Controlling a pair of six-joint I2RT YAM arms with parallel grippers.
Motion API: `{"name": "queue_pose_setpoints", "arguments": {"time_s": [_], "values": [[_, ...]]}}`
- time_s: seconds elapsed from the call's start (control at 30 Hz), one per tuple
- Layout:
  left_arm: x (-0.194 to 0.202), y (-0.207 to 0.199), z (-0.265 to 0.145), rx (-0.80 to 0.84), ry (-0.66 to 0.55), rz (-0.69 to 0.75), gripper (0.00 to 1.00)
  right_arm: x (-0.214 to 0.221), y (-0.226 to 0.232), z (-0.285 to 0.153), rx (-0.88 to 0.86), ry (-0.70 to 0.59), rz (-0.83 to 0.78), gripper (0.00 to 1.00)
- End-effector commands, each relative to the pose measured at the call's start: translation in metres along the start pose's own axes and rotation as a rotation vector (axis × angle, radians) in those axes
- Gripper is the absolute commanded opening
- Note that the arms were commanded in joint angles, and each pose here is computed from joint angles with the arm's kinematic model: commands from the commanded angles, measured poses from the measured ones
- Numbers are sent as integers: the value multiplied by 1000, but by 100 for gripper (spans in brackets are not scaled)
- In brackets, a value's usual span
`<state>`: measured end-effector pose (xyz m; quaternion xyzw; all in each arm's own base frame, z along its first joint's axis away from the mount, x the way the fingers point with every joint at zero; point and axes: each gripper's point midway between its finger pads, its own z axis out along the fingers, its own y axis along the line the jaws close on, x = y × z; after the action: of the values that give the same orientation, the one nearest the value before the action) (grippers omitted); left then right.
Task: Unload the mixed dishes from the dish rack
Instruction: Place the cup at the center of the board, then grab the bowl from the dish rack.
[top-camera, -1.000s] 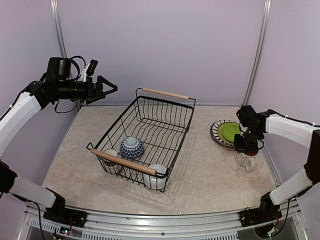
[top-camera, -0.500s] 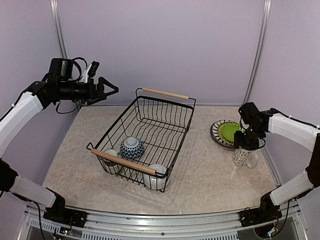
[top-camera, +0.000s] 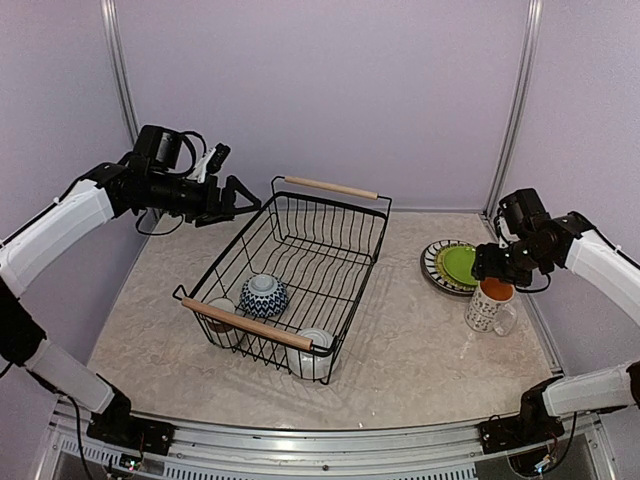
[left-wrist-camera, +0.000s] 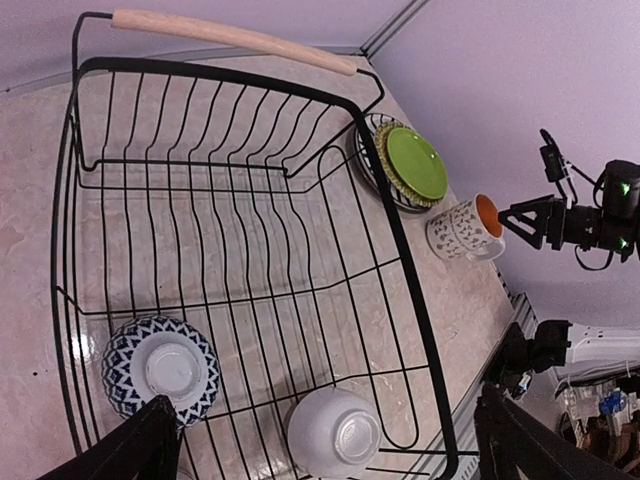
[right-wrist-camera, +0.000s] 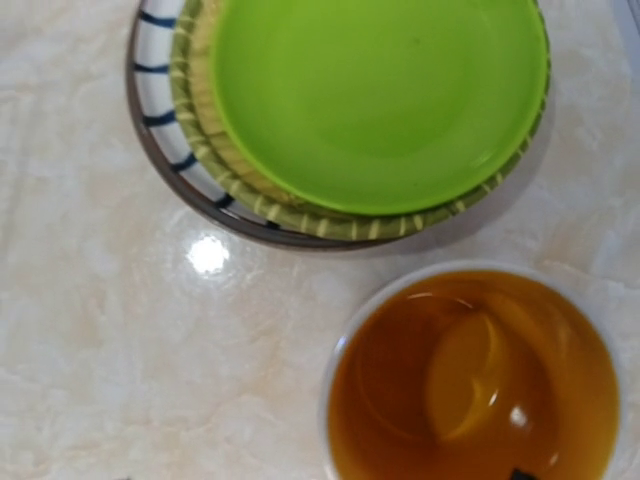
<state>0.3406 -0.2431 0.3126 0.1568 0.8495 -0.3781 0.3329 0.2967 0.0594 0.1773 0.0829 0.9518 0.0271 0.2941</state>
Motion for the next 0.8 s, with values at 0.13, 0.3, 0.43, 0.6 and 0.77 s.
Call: {"name": "queue_pose_setpoints", "arguments": {"time_s": [0.13,0.3,0.43,0.6,0.77], "values": [[44,12,50,-191,203,100,97,-11,9,-24,-64,-87,0,79],[68,44,80,-322,334,83,93,-9,12,-20,-82,-91,-10,80],[80,59,95,-362,394,78,91,-9,13,-19,-86,-89,-20,80],[92,80,110,-455,463,85,87,-11,15,-24,-100,-112,-19,81],[109,100,122,-521,536,72,80,-9,12,-28,-98,-122,-20,81]]}}
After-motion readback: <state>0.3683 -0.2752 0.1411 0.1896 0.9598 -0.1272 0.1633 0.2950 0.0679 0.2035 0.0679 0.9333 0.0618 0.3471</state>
